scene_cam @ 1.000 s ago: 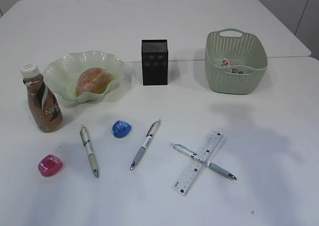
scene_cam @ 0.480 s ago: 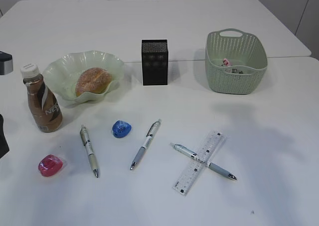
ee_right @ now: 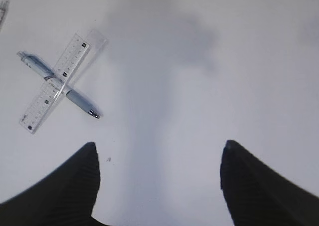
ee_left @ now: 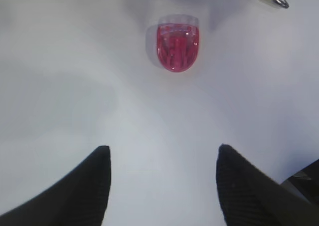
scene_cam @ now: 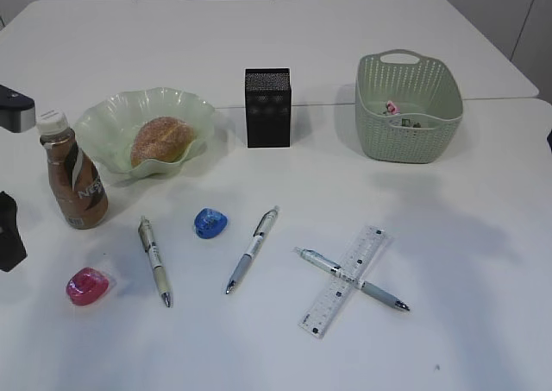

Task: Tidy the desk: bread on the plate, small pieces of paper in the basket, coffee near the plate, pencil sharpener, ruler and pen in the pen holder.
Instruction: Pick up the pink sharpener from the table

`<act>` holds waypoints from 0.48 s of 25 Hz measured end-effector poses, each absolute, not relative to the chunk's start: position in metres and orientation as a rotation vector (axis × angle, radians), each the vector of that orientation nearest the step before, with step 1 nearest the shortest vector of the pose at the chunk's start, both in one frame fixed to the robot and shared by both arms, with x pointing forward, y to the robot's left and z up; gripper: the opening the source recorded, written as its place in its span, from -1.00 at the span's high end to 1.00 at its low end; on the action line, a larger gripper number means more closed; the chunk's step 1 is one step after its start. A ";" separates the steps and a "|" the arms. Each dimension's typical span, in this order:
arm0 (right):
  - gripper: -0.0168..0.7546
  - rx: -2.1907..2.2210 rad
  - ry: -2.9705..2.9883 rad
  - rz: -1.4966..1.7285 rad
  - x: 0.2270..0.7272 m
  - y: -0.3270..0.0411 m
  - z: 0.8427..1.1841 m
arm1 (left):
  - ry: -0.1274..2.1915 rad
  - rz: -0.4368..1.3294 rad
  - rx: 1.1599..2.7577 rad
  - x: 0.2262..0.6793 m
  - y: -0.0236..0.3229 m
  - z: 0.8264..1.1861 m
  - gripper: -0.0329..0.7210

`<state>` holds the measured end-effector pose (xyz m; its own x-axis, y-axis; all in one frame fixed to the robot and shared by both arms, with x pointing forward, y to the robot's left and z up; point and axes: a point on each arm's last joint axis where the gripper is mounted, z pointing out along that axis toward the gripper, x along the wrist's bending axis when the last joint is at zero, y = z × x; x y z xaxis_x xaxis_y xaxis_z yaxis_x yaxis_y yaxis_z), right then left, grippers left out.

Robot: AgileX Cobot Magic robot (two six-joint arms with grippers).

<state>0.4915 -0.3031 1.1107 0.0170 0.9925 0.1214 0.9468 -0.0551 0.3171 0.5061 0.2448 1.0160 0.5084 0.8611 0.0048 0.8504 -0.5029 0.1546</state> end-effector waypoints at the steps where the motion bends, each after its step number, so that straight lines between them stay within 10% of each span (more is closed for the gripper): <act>1: -0.56 2.134 2.054 0.464 0.494 -0.303 1.109 | 1.483 0.103 2.616 0.507 0.243 1.013 -0.33; 12: -0.56 2.143 2.060 0.454 0.498 -0.304 1.104 | 1.318 0.057 2.739 0.527 0.203 0.987 -0.40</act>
